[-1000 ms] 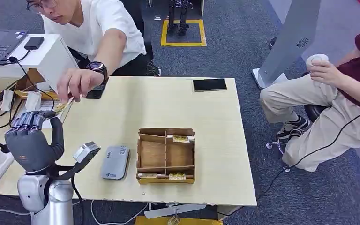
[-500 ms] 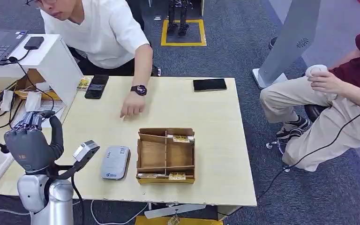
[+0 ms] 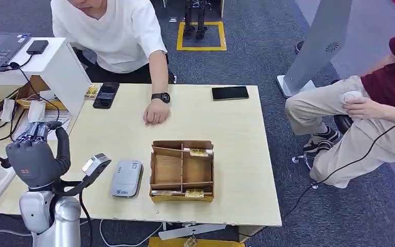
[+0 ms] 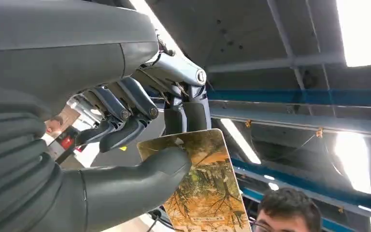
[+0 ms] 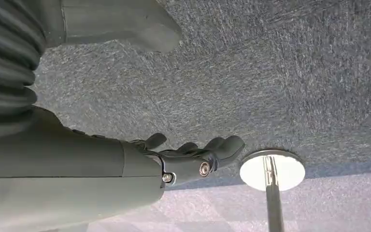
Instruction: Pass the card to the sensor for recognition and then transmit it.
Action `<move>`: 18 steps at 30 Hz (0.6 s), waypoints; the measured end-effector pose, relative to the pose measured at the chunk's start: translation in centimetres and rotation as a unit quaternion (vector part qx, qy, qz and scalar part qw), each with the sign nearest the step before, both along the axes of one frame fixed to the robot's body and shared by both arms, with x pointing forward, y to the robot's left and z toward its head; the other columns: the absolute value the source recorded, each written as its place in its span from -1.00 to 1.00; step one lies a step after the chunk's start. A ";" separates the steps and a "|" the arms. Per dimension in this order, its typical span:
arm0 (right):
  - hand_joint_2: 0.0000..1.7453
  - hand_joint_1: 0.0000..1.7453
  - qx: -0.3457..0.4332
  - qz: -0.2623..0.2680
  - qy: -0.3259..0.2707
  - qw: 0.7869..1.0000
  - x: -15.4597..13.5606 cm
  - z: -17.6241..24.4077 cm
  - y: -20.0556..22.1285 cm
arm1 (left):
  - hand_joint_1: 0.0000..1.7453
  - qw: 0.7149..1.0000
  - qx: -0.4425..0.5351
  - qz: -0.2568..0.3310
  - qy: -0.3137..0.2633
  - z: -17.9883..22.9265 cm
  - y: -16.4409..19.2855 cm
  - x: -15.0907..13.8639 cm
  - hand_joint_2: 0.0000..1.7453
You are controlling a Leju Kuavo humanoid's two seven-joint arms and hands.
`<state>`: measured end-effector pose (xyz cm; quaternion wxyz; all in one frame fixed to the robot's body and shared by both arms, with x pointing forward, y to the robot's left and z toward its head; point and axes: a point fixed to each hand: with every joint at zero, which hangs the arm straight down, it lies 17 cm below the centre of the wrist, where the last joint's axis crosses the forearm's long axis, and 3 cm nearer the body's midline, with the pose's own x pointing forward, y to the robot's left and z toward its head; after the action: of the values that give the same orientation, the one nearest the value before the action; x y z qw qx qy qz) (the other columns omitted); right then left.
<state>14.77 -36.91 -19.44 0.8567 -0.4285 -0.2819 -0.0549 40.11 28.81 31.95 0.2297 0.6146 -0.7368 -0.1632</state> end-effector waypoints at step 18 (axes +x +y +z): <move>1.00 -1.00 0.007 -0.028 0.005 1.000 -1.3 -0.3 -0.3 | 1.00 0.996 0.009 0.071 0.057 -3.5 3.8 -0.3 1.00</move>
<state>13.49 -37.19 -19.75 0.8589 -0.4310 -0.2653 -0.0789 39.82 32.60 28.46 0.2767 0.6571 -0.6754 -0.1882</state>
